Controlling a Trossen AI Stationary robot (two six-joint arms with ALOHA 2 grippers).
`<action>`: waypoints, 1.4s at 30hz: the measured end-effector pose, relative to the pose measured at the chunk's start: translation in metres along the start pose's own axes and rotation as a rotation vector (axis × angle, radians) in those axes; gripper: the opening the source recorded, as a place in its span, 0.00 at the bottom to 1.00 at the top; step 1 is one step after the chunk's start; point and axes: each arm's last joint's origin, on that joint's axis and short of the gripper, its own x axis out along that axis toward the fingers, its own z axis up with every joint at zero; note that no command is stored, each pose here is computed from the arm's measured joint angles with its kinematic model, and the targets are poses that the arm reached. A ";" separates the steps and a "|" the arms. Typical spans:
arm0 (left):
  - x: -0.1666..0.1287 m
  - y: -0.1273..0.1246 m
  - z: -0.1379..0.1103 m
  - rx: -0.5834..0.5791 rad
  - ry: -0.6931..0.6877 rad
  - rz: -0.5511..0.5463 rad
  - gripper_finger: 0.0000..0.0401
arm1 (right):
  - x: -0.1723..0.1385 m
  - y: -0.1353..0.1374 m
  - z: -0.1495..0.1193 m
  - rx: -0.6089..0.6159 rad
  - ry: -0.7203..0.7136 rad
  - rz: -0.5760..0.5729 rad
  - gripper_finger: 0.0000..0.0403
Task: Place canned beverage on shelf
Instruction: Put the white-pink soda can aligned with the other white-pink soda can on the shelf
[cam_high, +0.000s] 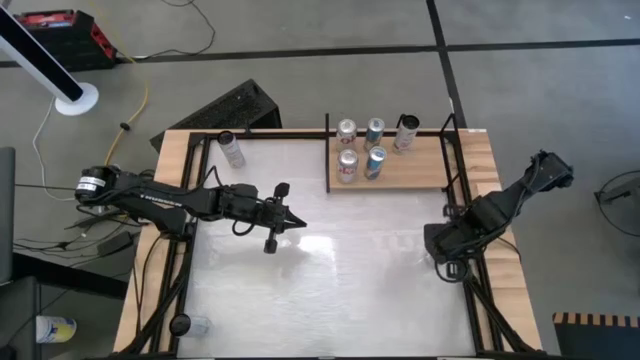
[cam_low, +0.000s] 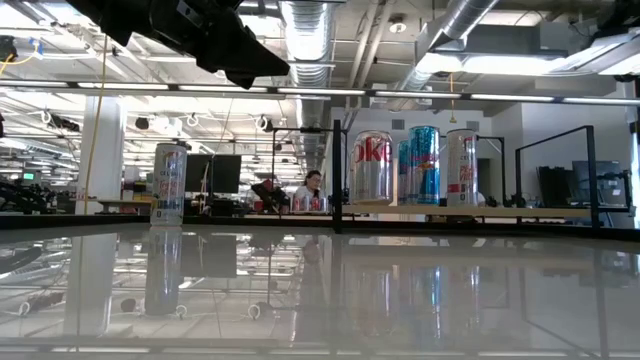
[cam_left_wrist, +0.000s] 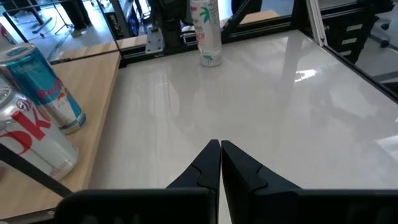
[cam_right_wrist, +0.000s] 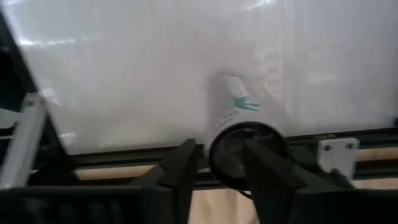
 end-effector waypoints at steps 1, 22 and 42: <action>0.000 0.000 0.000 0.004 0.000 0.000 0.00 | 0.000 0.000 0.000 0.002 0.007 0.008 0.43; 0.000 0.000 0.000 0.028 0.004 -0.001 0.00 | 0.000 0.005 -0.005 -0.075 0.016 0.015 0.66; 0.000 0.000 0.000 0.033 0.005 0.001 0.00 | -0.012 -0.014 -0.011 -0.290 -0.079 0.025 0.66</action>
